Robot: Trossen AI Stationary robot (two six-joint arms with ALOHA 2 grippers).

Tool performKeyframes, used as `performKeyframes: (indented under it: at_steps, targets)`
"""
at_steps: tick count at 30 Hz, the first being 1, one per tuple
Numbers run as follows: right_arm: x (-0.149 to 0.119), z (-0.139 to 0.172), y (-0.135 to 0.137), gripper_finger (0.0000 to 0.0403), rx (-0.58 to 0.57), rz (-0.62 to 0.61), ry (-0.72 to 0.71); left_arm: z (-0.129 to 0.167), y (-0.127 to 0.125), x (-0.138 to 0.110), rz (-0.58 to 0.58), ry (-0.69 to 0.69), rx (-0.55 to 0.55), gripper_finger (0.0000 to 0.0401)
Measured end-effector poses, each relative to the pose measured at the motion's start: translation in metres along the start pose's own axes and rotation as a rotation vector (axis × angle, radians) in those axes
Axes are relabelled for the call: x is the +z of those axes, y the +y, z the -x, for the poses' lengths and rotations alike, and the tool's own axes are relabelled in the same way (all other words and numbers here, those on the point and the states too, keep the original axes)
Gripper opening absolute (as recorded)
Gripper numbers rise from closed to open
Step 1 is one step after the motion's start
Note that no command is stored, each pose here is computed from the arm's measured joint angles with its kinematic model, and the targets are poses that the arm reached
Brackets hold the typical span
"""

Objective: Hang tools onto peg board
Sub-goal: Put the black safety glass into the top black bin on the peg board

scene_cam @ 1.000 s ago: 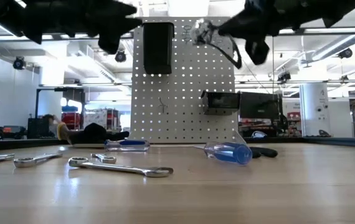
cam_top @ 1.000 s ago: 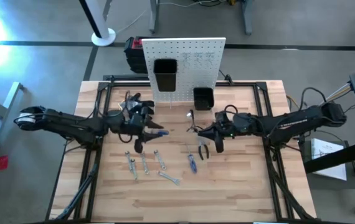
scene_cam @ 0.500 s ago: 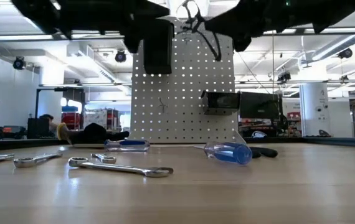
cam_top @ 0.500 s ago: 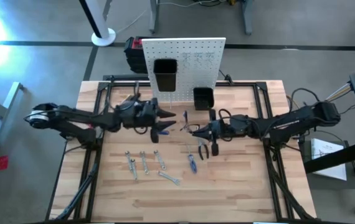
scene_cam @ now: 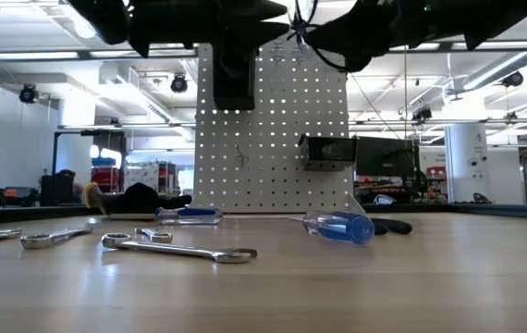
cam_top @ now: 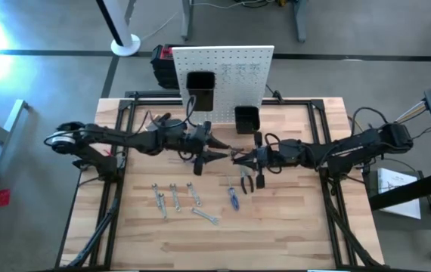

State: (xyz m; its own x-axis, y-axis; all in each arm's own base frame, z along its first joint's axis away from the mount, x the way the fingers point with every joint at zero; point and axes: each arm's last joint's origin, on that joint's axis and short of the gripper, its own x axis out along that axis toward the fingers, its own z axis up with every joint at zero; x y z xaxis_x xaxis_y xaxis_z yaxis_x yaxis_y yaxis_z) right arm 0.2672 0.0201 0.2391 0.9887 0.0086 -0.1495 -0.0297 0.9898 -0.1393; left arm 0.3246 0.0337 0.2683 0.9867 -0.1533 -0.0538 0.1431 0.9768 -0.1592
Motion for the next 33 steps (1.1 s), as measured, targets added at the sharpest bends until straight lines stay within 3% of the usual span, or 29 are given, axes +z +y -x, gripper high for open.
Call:
performKeyframes:
  at_steps: [7,11,15,25,33]
  targets:
    - [0.001,0.007,0.002,0.0,0.091,-0.018,0.029,0.013,-0.005,0.009,-0.059,0.024,-0.005,0.0119]
    - [0.001,0.011,0.003,0.0,0.195,-0.027,0.049,0.02,-0.012,0.014,-0.099,0.032,-0.143,0.0122]
    - [0.004,0.012,0.002,0.0,0.334,-0.046,0.023,0.019,-0.012,0.017,-0.122,-0.006,-0.231,0.0153]
    - [0.004,0.003,0.0,0.0,0.365,-0.037,0.062,-0.003,-0.001,0.012,-0.141,-0.005,-0.23,0.0274]
    - [0.007,-0.006,0.0,0.0,0.373,-0.04,0.096,-0.022,0.002,0.011,-0.111,0.042,-0.339,0.0258]
